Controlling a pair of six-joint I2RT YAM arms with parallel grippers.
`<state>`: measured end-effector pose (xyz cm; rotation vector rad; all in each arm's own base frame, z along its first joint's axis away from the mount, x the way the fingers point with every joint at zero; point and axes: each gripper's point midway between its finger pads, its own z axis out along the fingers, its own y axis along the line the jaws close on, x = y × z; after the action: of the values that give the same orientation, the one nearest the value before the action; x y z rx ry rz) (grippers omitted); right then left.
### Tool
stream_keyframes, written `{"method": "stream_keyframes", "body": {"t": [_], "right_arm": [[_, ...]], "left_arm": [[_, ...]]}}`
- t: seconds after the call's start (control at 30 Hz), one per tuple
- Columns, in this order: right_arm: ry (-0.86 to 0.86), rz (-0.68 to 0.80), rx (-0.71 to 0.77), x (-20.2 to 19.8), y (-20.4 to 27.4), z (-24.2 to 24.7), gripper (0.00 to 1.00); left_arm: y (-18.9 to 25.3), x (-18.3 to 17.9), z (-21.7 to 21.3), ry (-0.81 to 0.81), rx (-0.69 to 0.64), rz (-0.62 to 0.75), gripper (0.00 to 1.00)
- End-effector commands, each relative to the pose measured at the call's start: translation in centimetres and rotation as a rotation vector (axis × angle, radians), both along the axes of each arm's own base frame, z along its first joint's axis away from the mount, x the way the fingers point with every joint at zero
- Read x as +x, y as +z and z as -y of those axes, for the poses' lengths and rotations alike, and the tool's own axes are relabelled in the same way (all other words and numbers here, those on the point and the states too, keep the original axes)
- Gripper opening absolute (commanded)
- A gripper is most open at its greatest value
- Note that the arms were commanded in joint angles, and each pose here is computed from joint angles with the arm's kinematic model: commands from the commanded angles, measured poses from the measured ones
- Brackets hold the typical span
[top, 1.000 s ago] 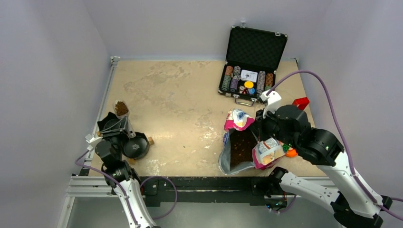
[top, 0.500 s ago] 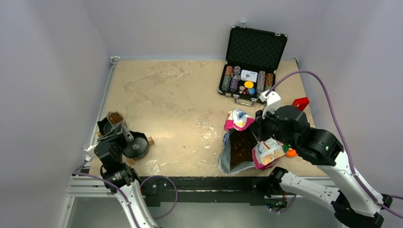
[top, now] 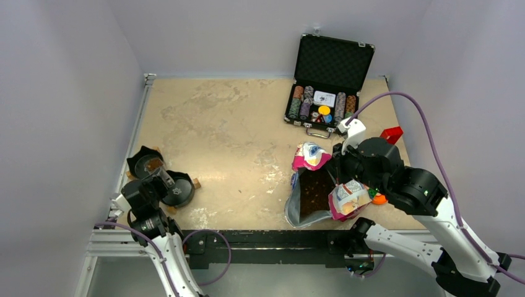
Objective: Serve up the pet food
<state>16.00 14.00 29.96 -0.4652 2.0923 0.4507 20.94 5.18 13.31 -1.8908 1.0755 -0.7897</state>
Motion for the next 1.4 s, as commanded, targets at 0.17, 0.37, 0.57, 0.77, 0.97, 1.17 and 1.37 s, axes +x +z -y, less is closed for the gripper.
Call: {"method": "stream_keyframes", "body": {"t": [0.17, 0.37, 0.57, 0.77, 0.97, 1.17, 1.37], "right_arm": [[-0.009, 0.179, 0.165, 1.0, 6.4, -0.6, 0.0], [-0.018, 0.184, 0.157, 1.2, 6.3, -0.5, 0.0], [-0.024, 0.187, 0.152, 1.3, 6.4, -0.4, 0.0], [-0.031, 0.189, 0.149, 1.4, 6.3, -0.3, 0.0], [-0.04, 0.197, 0.142, 1.5, 6.4, -0.1, 0.0], [-0.044, 0.199, 0.135, 1.6, 6.3, 0.0, 0.0], [-0.051, 0.21, 0.128, 1.7, 6.4, 0.2, 0.0]], "left_arm": [[2.1, -0.1, -1.3, 0.089, -0.029, 0.0, 0.0], [1.7, 0.0, -1.2, 0.082, -0.073, -0.057, 0.0], [2.1, 0.3, -0.9, 0.074, -0.132, -0.106, 0.0], [2.5, 0.0, -0.7, 0.044, -0.153, -0.24, 0.0], [2.4, -0.1, -0.7, 0.043, -0.205, -0.338, 0.0], [3.7, 1.2, -1.3, 0.027, -0.219, -0.374, 0.0], [4.1, 0.9, -1.4, 0.033, -0.289, -0.51, 0.0]]}}
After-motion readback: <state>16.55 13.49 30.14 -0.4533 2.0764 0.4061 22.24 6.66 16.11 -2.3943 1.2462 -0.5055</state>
